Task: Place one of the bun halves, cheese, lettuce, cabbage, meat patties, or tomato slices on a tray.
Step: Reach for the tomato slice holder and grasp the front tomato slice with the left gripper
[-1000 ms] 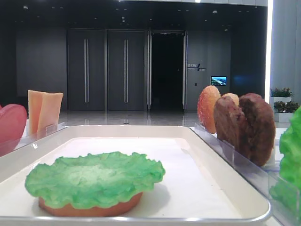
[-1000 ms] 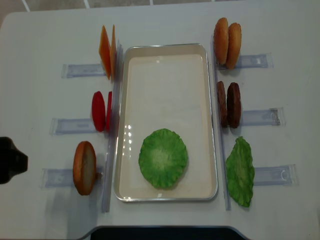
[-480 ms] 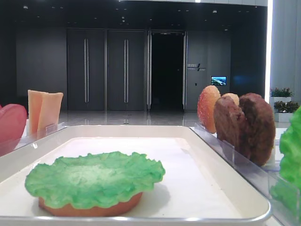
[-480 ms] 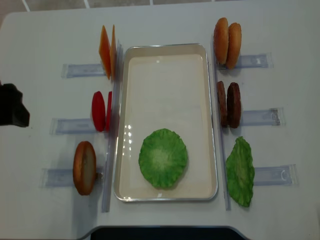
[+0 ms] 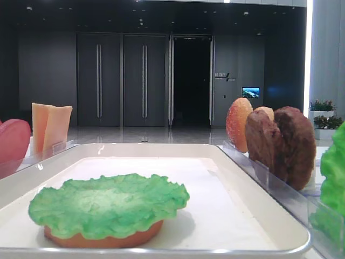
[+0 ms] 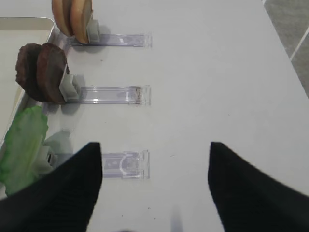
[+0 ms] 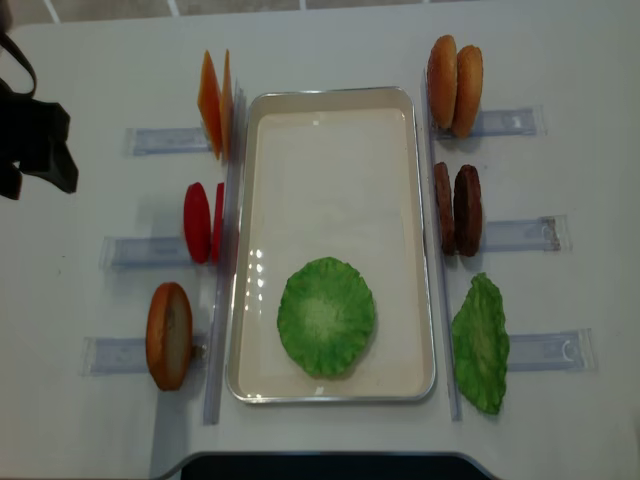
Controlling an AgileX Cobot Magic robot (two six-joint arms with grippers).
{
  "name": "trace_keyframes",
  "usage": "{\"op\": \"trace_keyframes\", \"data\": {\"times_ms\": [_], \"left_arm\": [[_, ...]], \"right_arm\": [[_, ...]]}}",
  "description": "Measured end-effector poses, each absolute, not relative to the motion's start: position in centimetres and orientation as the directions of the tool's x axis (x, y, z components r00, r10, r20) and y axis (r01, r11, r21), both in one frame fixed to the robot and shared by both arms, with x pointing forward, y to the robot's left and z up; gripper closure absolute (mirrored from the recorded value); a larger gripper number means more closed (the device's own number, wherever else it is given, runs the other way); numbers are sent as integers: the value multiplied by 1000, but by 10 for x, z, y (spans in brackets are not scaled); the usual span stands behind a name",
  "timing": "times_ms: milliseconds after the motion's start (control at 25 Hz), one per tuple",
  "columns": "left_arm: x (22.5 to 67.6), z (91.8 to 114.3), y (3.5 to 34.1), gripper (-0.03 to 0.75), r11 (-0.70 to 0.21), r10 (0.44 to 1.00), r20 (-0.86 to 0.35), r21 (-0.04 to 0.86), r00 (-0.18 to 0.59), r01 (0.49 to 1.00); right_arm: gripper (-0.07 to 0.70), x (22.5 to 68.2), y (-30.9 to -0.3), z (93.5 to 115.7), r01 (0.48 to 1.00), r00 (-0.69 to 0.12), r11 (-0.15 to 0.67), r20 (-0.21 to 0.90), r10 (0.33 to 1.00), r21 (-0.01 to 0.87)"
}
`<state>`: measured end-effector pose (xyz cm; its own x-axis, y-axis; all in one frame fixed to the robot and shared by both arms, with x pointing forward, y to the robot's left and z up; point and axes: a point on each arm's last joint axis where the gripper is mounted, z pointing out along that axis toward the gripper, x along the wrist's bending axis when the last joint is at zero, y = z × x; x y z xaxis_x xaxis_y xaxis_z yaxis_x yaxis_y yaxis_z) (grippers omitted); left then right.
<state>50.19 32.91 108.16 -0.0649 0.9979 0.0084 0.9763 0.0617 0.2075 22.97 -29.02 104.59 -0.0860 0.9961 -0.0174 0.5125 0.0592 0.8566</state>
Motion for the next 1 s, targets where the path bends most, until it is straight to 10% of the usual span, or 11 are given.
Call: {"op": "trace_keyframes", "data": {"times_ms": [1000], "left_arm": [[527,1061,305,180,46,998,29,196,-53,979]], "right_arm": [[153,230,-290,1046,513,-86,59,-17,996,857]]}}
